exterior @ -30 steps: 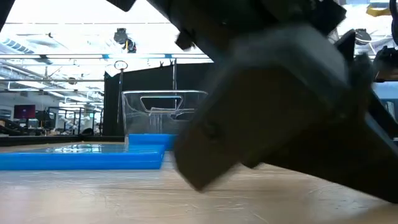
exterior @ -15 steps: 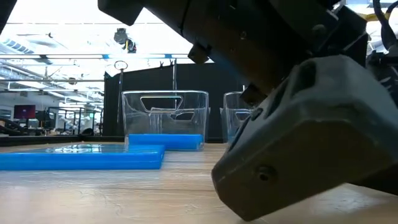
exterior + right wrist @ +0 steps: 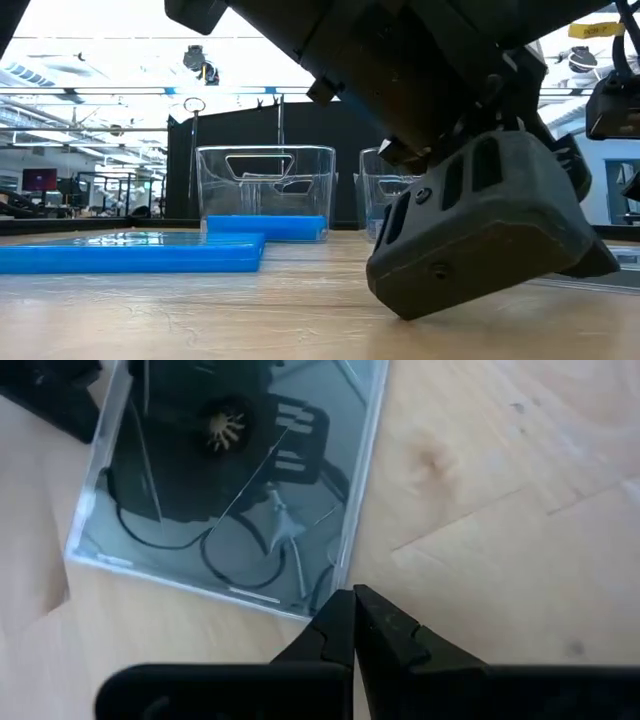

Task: Pick & place jewel cases by type
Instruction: Put the black cd case into the right transparent bin

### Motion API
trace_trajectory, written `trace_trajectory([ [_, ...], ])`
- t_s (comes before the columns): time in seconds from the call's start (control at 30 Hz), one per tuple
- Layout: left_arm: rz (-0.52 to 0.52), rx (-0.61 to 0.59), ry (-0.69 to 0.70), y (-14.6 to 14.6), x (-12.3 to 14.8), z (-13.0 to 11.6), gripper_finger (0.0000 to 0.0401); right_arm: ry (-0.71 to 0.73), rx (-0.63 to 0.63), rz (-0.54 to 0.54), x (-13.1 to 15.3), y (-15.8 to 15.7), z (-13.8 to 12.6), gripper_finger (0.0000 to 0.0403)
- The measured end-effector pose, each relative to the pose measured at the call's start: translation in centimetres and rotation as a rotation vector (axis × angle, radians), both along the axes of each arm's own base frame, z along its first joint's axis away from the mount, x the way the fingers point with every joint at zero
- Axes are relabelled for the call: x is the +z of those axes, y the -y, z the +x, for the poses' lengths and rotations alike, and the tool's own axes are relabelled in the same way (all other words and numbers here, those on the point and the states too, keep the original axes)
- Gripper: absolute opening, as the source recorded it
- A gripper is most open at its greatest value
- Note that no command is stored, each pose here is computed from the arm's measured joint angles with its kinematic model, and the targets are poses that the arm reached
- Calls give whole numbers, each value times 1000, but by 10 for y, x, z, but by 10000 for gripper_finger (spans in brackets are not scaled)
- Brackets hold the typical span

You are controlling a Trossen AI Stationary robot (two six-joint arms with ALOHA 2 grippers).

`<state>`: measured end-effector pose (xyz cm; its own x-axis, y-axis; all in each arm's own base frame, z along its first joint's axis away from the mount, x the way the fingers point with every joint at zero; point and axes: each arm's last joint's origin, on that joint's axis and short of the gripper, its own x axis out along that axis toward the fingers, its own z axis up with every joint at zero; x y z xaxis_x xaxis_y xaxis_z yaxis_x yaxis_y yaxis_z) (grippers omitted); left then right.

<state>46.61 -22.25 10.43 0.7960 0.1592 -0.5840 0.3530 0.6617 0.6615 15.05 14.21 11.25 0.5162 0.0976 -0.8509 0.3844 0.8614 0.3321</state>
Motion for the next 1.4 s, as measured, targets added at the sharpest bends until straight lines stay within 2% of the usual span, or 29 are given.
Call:
trace_trajectory([
  [0.27,-22,-16,-11,-2,-1,1,250,1,12,-2,0,0,0,0],
  [0.47,-19,39,26,-3,1,2,250,33,62,-10,1,-2,2,0],
  [0.73,-29,33,32,-3,1,3,250,52,75,0,2,-4,3,0],
  [1.4,48,23,92,-2,6,6,250,63,96,-20,3,-4,3,0],
])
